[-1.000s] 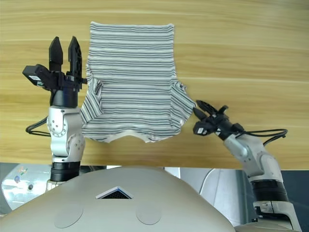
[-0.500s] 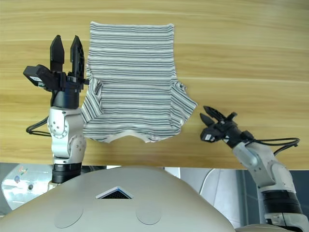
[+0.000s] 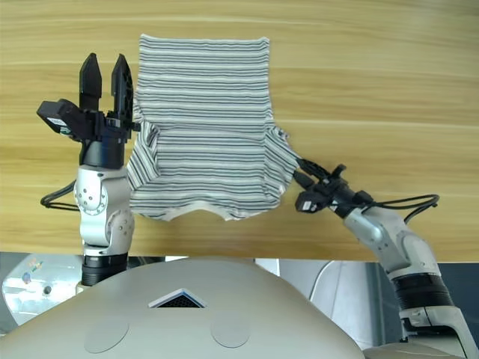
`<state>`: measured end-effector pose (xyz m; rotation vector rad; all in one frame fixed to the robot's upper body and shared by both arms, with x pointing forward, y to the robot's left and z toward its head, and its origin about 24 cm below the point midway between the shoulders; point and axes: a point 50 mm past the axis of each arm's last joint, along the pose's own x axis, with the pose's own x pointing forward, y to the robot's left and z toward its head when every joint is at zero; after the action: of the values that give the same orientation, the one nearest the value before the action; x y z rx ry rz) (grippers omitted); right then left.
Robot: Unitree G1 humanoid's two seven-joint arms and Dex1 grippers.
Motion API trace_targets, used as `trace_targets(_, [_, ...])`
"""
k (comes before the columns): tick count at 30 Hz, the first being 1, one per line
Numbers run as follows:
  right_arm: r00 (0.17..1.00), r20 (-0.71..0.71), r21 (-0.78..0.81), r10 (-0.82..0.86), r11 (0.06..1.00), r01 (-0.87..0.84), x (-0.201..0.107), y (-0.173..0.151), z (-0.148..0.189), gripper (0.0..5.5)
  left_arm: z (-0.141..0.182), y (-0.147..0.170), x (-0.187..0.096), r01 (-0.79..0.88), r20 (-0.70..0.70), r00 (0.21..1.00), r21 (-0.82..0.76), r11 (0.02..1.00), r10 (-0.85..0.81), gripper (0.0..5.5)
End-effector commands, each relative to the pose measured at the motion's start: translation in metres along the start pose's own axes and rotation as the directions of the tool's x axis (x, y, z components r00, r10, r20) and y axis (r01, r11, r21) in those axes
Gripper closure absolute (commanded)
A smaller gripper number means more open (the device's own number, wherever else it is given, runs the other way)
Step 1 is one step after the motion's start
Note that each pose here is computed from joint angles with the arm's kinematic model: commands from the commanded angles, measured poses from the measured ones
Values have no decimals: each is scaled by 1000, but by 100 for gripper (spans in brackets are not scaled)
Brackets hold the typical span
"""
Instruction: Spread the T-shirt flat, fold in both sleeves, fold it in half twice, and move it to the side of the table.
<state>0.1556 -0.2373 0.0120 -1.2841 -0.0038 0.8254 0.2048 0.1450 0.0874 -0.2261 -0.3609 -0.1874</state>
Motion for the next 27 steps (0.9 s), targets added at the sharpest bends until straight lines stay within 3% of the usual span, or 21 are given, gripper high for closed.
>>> trace_targets(1, [999,-35,9,26,1000,-26,2,7,-7,383,1,-2,-1,11,-6,1000,1,1000,-11,288])
trace_targets(12, [999,-41,27,-6,1000,7,16,7,-14,383,0,2,-4,-4,-10,1000,6,1000,4,288])
trace_targets(23, [1000,-18,37,2,999,-2,17,10,-11,549,-1,2,-4,-3,-9,1000,3,1000,3,283])
trace_targets(27, [1000,-20,40,-14,999,15,14,8,-10,549,0,2,-4,-5,-8,1000,2,1000,5,283])
